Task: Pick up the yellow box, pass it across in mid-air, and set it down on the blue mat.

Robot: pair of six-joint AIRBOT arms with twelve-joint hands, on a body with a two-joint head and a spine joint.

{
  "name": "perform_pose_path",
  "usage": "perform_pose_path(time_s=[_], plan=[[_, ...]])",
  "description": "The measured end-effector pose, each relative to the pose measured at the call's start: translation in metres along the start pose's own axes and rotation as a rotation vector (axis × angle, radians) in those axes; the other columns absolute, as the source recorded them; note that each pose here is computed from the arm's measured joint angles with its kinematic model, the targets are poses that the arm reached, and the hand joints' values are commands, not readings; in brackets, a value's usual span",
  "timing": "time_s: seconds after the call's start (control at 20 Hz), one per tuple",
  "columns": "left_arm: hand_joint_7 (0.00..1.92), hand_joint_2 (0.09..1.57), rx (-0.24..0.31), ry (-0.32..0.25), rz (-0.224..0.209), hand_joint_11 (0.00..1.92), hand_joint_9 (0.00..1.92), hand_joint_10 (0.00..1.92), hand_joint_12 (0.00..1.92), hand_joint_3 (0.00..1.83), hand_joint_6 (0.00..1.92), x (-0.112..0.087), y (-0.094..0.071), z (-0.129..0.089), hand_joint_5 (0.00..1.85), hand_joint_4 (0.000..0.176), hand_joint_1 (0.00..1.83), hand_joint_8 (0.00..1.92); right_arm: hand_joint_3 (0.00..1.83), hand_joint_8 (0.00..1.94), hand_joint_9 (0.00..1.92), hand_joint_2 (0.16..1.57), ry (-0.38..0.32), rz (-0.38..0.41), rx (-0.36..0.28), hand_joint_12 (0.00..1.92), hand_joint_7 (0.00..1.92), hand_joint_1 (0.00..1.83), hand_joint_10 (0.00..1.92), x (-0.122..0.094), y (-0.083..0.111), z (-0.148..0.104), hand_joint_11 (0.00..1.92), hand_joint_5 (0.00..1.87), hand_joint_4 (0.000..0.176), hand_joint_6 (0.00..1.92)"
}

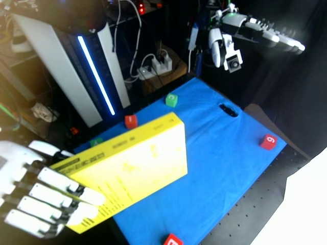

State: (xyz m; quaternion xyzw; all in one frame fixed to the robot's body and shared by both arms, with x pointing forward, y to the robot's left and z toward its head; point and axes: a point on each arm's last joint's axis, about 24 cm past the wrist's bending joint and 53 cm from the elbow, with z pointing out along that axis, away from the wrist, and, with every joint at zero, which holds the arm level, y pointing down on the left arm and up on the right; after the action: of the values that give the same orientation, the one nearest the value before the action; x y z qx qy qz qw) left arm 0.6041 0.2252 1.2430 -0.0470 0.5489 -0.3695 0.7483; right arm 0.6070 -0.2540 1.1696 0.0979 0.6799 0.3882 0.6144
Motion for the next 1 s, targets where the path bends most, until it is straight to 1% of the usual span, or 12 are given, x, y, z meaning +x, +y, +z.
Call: perform_pose_path(time_s=[0.05,0.1,0.15,0.25,0.35,0.45,0.55,0.65,0.7,0.8,0.95,1.0], plan=[[0.00,1.23,0.000,0.000,0.000,0.00,0.00,0.00,0.00,0.00,0.00,0.000,0.000,0.000,0.00,0.174,0.40,0.00,0.00,0.00,0.06,1.27,-0.009,0.001,0.000,0.75,0.01,0.56,0.18,-0.003,0.000,0.001,0.00,0.00,0.016,0.00],[0.00,1.23,-0.001,-0.001,0.000,0.00,0.00,0.00,0.00,0.00,0.00,0.000,0.000,0.000,0.01,0.176,0.42,0.00,0.00,0.00,0.00,1.23,-0.018,-0.003,-0.009,0.35,0.00,0.52,0.01,-0.006,0.001,0.002,0.00,0.00,0.099,0.00],[0.00,1.23,-0.001,-0.001,0.000,0.00,0.00,0.00,0.00,0.00,0.00,0.000,0.000,0.000,0.00,0.176,0.42,0.00,0.00,0.00,0.00,1.22,-0.017,-0.006,-0.010,0.18,0.00,0.49,0.00,-0.007,0.001,0.002,0.00,0.00,0.103,0.00],[0.00,1.23,-0.001,-0.001,-0.001,0.00,0.00,0.00,0.00,0.00,0.00,0.000,0.000,0.000,0.00,0.176,0.40,0.00,0.00,0.00,0.00,1.18,-0.020,-0.009,-0.021,0.02,0.00,0.46,0.00,-0.009,0.005,0.004,0.00,0.00,0.071,0.00],[0.00,1.23,-0.001,-0.002,-0.002,0.00,0.00,0.00,0.00,0.00,0.00,0.000,0.000,0.000,0.00,0.176,0.36,0.00,0.00,0.00,0.00,1.17,-0.025,-0.018,-0.035,0.00,0.00,0.45,0.00,-0.013,0.008,0.006,0.00,0.00,0.102,0.00],[0.00,1.23,-0.001,-0.003,-0.002,0.01,0.00,0.00,0.00,0.00,0.00,0.000,0.000,0.000,0.00,0.176,0.37,0.00,0.00,0.00,0.00,1.16,-0.031,-0.023,-0.039,0.01,0.00,0.45,0.00,-0.016,0.009,0.006,0.02,0.00,0.101,0.00],[0.00,1.22,-0.001,-0.003,-0.002,0.01,0.00,0.00,0.01,0.00,0.00,0.000,0.000,0.000,0.00,0.176,0.35,0.00,0.00,0.00,0.00,1.17,-0.030,-0.023,-0.038,0.03,0.00,0.47,0.00,-0.016,0.009,0.006,0.04,0.00,0.068,0.00],[0.00,1.22,0.000,-0.002,-0.002,0.00,0.00,0.00,0.00,0.00,0.00,0.000,0.000,0.000,0.00,0.176,0.35,0.00,0.00,0.00,0.00,1.18,-0.030,-0.024,-0.038,0.02,0.00,0.49,0.00,-0.016,0.009,0.006,0.01,0.00,0.073,0.00],[0.00,1.22,-0.001,-0.003,-0.002,0.00,0.00,0.00,0.00,0.00,0.00,0.000,0.000,0.000,0.00,0.176,0.35,0.00,0.00,0.00,0.00,1.19,-0.030,-0.024,-0.038,0.03,0.00,0.47,0.00,-0.016,0.009,0.006,0.01,0.00,0.116,0.00],[0.00,1.22,-0.004,-0.004,-0.002,0.00,0.00,0.00,0.00,0.00,0.00,0.000,0.001,0.000,0.00,0.176,0.34,0.00,0.00,0.00,0.00,1.19,-0.030,-0.030,-0.048,0.57,0.00,0.47,0.00,-0.018,0.012,0.006,0.00,0.00,0.108,0.00],[0.00,1.22,-0.002,-0.006,-0.002,0.00,0.00,0.00,0.00,0.00,0.00,-0.001,0.000,0.000,0.00,0.176,0.34,0.00,0.00,0.00,0.00,1.19,-0.039,-0.042,-0.072,0.60,0.00,0.43,0.00,-0.024,0.020,0.008,0.00,0.00,0.074,0.00],[0.00,1.23,-0.001,-0.007,-0.002,0.00,0.00,0.00,0.00,0.00,0.00,-0.001,0.000,0.000,0.00,0.176,0.36,0.00,0.00,0.00,0.00,1.19,-0.039,-0.051,-0.079,0.17,0.00,0.53,0.00,-0.027,0.022,0.007,0.00,0.00,0.063,0.00]])
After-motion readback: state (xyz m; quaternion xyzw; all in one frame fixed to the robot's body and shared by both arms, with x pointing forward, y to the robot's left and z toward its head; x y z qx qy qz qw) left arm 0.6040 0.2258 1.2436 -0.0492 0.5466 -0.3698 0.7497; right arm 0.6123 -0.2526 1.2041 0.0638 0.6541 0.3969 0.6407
